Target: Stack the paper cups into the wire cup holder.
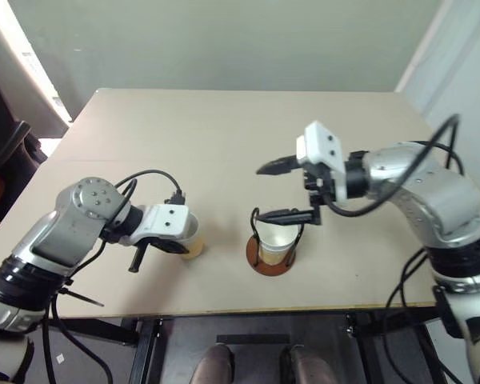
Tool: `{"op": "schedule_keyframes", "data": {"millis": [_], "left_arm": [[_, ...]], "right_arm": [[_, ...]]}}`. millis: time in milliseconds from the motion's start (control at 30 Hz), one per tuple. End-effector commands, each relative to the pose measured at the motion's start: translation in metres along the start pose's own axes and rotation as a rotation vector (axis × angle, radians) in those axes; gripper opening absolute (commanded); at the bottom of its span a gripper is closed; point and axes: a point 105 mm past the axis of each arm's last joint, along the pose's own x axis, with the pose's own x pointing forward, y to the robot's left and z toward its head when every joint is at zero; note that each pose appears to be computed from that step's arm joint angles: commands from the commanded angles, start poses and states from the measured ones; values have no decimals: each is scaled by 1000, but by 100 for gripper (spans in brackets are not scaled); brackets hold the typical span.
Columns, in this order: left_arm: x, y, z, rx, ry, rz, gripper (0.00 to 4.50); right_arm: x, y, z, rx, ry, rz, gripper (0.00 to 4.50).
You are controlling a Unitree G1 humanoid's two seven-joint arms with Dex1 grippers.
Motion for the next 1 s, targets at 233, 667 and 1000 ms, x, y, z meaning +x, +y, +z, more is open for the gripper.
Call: {"op": "schedule_keyframes", "data": {"millis": [233,667,1000], "left_arm": [[-72,33,129,331,-424,-10,3],[-10,36,165,663,-333,-225,3],[15,29,170,778,-318,-287,3]], "right_arm": [[-91,36,-21,109,-18,-130,450],[-111,49,-30,138,30,-327,450],[-111,57,-26,146,62,-358,450]]}}
